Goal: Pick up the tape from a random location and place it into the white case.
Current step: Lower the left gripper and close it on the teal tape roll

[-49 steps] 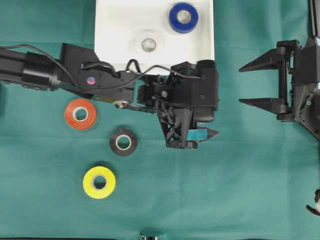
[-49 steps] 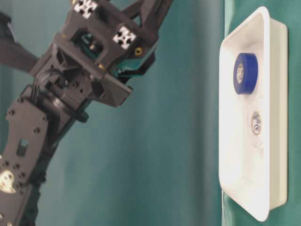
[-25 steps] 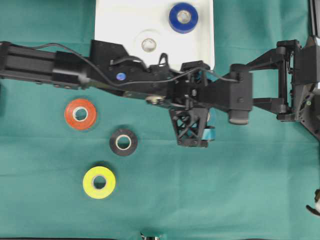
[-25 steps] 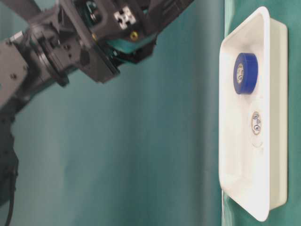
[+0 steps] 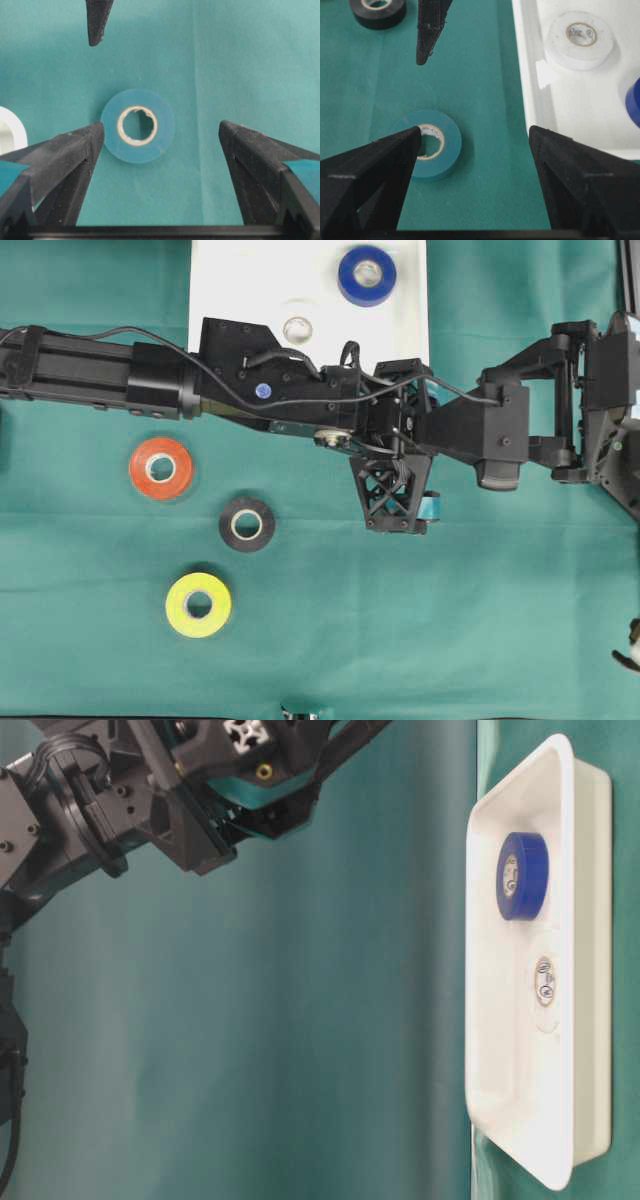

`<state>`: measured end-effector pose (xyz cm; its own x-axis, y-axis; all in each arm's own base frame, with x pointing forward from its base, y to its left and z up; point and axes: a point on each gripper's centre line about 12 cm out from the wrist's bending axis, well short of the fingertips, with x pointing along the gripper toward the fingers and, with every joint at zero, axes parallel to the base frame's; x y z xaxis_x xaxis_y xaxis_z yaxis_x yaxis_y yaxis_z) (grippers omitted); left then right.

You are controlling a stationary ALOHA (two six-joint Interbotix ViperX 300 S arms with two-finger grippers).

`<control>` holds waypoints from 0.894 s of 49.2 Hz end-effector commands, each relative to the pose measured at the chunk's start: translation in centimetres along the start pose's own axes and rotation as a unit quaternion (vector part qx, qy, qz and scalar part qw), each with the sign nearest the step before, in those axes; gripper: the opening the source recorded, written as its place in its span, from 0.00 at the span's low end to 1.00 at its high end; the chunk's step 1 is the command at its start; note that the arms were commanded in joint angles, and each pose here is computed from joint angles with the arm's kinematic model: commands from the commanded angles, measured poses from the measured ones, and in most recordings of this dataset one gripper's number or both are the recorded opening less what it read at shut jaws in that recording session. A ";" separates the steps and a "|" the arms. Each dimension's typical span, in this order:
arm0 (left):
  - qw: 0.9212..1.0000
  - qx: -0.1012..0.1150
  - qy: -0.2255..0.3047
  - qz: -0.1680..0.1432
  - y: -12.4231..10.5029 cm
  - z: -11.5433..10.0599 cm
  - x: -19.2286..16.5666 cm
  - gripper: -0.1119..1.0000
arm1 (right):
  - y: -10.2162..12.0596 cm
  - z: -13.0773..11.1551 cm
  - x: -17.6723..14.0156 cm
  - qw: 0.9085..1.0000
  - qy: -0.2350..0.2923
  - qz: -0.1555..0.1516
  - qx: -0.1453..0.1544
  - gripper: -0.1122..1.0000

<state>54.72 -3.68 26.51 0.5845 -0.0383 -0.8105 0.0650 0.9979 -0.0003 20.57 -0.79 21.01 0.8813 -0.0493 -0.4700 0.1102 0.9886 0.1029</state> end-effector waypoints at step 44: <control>1.000 -0.003 0.000 0.000 -0.1 -5.3 7.6 0.95 | -0.1 0.8 0.1 1.000 -0.009 -0.003 0.003 0.84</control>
<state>54.45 -3.83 16.49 0.5569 -0.0375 -0.8298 0.0613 0.9981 -0.0040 20.60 -0.94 20.92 0.8787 -0.0560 -0.4741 0.1182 0.9877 0.1025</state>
